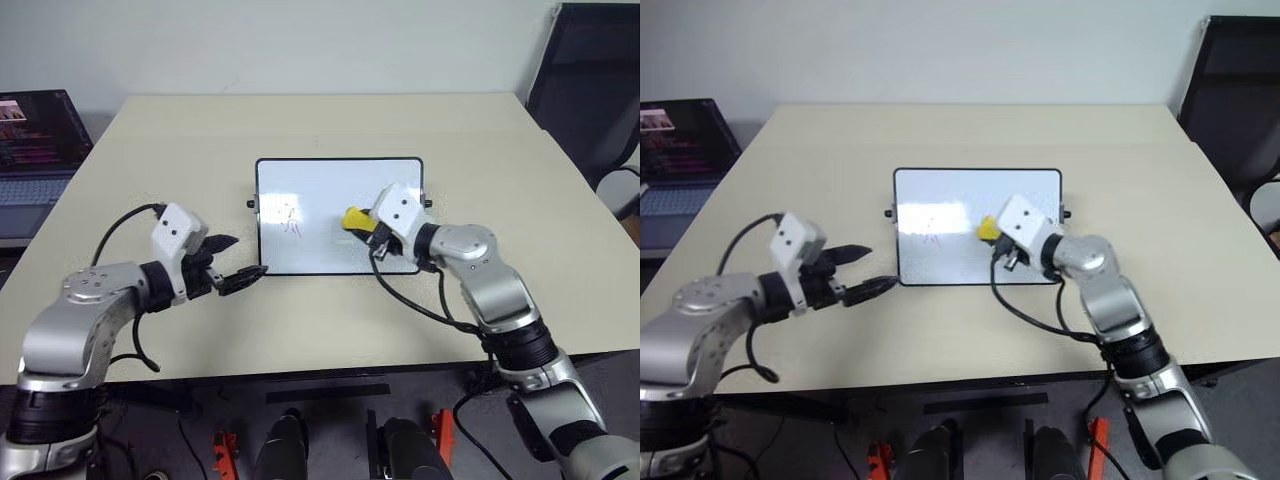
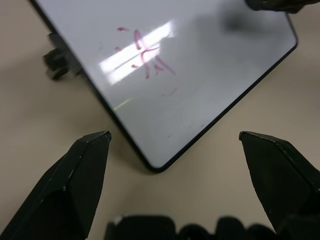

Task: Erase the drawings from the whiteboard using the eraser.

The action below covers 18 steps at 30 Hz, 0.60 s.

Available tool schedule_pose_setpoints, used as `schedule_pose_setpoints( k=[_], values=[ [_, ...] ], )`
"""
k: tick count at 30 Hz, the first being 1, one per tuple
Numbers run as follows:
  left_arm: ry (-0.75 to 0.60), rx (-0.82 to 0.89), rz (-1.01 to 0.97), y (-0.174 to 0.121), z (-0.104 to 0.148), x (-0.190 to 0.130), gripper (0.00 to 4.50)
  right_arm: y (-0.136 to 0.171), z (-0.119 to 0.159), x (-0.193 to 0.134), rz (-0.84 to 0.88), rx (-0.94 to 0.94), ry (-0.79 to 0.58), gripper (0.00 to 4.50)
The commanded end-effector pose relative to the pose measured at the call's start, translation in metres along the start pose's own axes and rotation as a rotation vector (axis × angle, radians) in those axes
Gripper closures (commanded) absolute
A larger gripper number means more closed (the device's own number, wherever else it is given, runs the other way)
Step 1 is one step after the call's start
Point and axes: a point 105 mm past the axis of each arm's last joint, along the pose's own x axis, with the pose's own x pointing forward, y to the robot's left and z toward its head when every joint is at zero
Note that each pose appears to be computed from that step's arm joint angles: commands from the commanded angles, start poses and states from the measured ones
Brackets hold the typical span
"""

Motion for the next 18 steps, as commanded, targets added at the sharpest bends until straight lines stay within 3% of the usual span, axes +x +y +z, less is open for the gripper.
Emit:
schedule_pose_setpoints(
  k=[1,6,11,18],
  values=[
    [-0.017,0.042,0.059,0.010,0.009,-0.013,0.00,0.006,0.023,0.015,0.001,-0.018,-0.049,3.33],
    [0.021,0.035,0.088,0.020,0.000,-0.019,0.00,0.008,0.040,0.039,0.002,-0.095,-0.091,3.33],
    [0.032,0.049,0.090,0.024,0.000,-0.018,0.00,0.017,0.051,0.072,0.034,-0.339,-0.083,3.33],
    [0.031,0.080,0.058,0.022,0.006,-0.010,0.00,0.016,0.047,0.106,0.082,-0.319,0.029,3.33]
  ],
)
